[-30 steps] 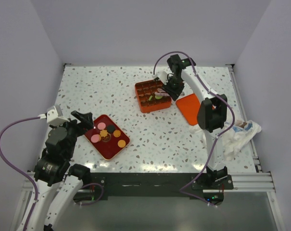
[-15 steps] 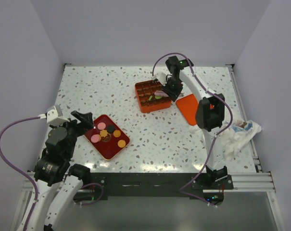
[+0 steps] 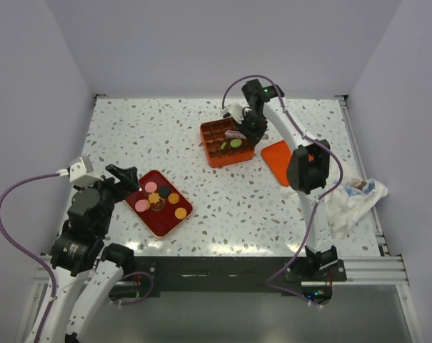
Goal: Pack the cookies
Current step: Place the fake cookies in the packing box.
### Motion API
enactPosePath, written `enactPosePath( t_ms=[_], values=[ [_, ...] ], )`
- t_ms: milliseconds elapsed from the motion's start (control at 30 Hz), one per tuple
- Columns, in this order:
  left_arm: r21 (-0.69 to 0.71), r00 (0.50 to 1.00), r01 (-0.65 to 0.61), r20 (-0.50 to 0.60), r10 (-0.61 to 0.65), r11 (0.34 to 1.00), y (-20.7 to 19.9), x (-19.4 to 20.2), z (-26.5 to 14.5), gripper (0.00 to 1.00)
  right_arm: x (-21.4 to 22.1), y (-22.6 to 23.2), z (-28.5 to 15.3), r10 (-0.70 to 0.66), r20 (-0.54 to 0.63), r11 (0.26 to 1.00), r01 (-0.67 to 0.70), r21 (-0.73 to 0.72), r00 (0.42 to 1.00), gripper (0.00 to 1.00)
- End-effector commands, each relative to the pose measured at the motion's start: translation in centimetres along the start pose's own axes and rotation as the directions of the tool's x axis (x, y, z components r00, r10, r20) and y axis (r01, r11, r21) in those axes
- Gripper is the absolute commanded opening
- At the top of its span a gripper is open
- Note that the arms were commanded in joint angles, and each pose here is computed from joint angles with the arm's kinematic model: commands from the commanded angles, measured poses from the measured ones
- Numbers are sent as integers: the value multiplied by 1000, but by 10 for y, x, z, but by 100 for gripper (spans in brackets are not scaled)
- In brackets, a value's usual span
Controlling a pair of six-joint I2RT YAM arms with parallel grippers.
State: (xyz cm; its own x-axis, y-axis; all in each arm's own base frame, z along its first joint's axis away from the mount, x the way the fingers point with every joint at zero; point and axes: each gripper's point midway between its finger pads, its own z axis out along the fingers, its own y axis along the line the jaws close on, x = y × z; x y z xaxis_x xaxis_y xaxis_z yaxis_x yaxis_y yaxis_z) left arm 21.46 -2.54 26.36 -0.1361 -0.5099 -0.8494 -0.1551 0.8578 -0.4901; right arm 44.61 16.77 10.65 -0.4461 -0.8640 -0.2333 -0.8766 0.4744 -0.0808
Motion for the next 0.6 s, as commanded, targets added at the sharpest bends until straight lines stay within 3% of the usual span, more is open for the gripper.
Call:
enactPosePath(
  t_ms=[0,567],
  values=[
    [32,999,26,25,-27,999,-10,-8,2,88,-18,-5,-27,7,79,999,-10,42,997,22],
    [34,999,29,13,-29,999,-8,-1,4,88,36,15,-62,101,97,995,-98,-30,990,31]
  ],
)
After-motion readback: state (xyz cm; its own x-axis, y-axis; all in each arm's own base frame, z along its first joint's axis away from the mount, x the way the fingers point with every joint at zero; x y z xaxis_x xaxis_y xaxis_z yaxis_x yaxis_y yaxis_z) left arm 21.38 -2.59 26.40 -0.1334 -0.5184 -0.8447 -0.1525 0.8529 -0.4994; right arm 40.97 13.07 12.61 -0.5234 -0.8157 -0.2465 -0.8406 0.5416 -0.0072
